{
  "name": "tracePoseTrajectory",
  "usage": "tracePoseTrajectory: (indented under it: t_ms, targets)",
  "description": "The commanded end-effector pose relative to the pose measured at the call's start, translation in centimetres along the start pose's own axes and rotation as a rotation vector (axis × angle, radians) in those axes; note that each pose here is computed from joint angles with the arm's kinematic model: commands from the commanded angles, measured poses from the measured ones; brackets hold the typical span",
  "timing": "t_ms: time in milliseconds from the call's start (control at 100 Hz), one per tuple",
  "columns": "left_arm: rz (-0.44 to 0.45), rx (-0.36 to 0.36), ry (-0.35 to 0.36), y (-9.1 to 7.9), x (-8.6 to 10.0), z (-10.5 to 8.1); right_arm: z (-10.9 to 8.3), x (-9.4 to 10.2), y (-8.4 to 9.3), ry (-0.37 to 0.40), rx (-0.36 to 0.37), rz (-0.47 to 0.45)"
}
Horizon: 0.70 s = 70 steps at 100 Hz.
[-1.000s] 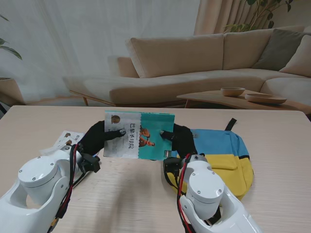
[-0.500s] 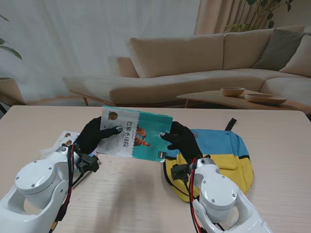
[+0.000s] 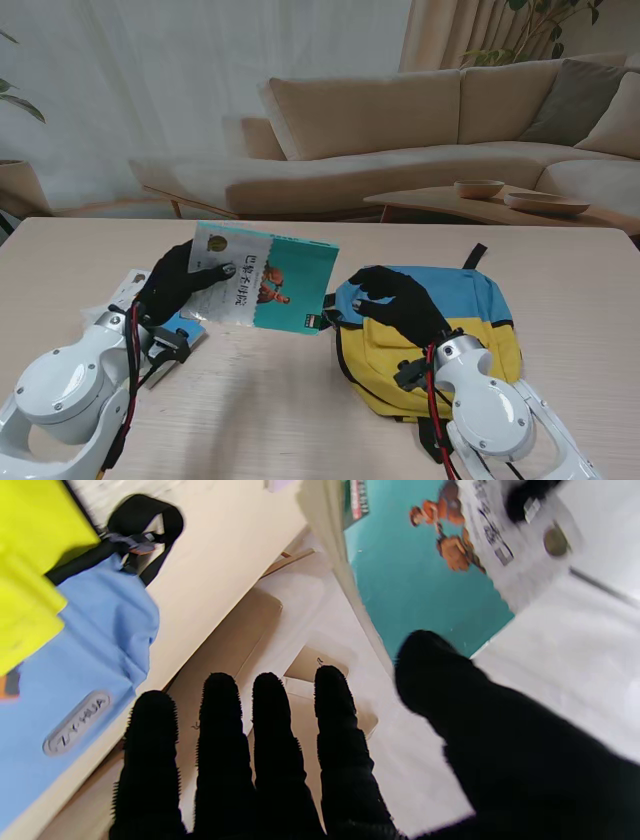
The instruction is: Pack books into the school bag then zip close the school bag
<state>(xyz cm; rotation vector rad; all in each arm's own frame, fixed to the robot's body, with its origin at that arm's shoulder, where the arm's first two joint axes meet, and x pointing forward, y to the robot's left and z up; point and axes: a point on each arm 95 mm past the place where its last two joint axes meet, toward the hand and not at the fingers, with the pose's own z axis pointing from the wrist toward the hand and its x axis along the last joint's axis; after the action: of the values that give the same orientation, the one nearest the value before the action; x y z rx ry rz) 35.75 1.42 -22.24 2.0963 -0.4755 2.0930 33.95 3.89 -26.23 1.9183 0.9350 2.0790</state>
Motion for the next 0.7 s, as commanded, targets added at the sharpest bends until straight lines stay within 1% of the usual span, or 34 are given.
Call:
tracePoseTrajectory:
  t_ms: [0, 110, 320, 450, 530, 690]
  targets:
    - [0.005, -0.02, 0.029, 0.3, 0.7, -0.4, -0.3, -1.4, -0.6, -0.016, 0.032, -0.054]
    - [0.032, -0.013, 0.042, 0.4, 0.7, -0.7, -0.6, -2.7, -0.6, 0.008, 0.079, -0.198]
    - [0.065, -0.007, 0.056, 0.7, 0.5, -1.2, -1.5, -5.1, -0.4, 0.029, 0.162, -0.398]
    - [0.052, -0.014, 0.059, 0.7, 0.3, -1.5, -2.3, -6.4, 0.1, 0.031, 0.201, -0.496]
    - [0.047, -0.018, 0.059, 0.7, 0.2, -1.6, -2.9, -7.2, 0.4, 0.033, 0.236, -0.558]
    - [0.039, -0.019, 0.063, 0.8, 0.0, -1.8, -3.9, -8.5, 0.6, 0.043, 0.318, -0.65]
